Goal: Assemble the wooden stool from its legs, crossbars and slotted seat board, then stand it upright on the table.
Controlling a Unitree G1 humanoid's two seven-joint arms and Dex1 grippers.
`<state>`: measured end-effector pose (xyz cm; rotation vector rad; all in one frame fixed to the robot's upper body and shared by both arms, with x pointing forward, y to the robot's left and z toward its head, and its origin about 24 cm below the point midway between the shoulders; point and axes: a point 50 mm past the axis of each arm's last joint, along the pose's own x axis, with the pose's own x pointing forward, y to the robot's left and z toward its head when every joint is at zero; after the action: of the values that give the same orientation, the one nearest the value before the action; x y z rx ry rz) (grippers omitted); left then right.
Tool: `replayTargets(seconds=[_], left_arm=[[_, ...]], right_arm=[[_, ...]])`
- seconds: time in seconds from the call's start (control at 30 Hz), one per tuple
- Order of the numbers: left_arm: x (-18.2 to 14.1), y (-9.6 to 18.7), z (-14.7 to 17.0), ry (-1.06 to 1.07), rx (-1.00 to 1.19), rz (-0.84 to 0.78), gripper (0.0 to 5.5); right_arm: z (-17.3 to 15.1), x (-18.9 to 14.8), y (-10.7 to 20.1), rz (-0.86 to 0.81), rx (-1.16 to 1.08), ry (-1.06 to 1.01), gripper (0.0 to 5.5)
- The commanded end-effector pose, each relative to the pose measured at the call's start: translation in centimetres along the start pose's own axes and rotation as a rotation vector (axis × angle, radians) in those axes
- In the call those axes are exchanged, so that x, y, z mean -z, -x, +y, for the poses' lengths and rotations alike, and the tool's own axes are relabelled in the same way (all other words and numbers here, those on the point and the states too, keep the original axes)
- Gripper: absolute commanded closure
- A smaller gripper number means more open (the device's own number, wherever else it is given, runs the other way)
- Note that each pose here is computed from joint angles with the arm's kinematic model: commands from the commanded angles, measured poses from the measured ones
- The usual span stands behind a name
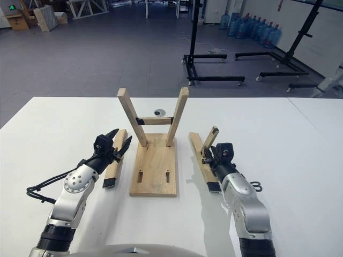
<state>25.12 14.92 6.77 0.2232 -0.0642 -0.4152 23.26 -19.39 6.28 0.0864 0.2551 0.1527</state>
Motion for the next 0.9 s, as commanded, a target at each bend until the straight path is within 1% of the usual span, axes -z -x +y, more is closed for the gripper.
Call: replayTargets(seconds=[0.03, 0.07, 0.17, 0.33, 0.43, 0.6, 0.8, 0.9], left_arm=[[-0.1, -0.3, 0.2, -0.015, -0.012, -0.012, 2.67], [-0.1, -0.3, 0.2, -0.015, -0.016, -0.013, 2.67], [0.0, -0.2, 0.4, -0.01, -0.029, -0.015, 2.67], [0.0, -0.1, 1.3, -0.02, -0.058, -0.013, 2.67], [0.2, -0.1, 1.3, -0.021, -0.067, -0.011, 2.67], [0.5, -0.3, 1.0, -0.019, -0.065, -0.01, 2.67], [0.6, -0.7, 0.9, -0.028, -0.056, -0.01, 2.67], [0.6, -0.8, 0.9, -0.033, -0.051, -0.011, 2.67]], right_arm=[[-0.4, -1.6, -0.2, -0.072, 0.007, -0.009, 3.39], [-0.4, -1.8, -0.2, -0.078, 0.006, -0.014, 3.27], [-0.8, -2.5, 0.0, -0.107, -0.004, -0.003, 3.27], [-0.9, -5.9, 0.3, -0.242, -0.043, -0.001, 3.27], [-0.7, -7.4, 0.1, -0.29, -0.068, -0.004, 3.27], [-0.9, -8.5, -0.3, -0.324, -0.067, -0.004, 3.27], [-0.3, -11.3, -1.3, -0.406, -0.063, 0.005, 3.27], [0.1, -13.0, -2.1, -0.429, -0.039, 0.044, 3.27]])
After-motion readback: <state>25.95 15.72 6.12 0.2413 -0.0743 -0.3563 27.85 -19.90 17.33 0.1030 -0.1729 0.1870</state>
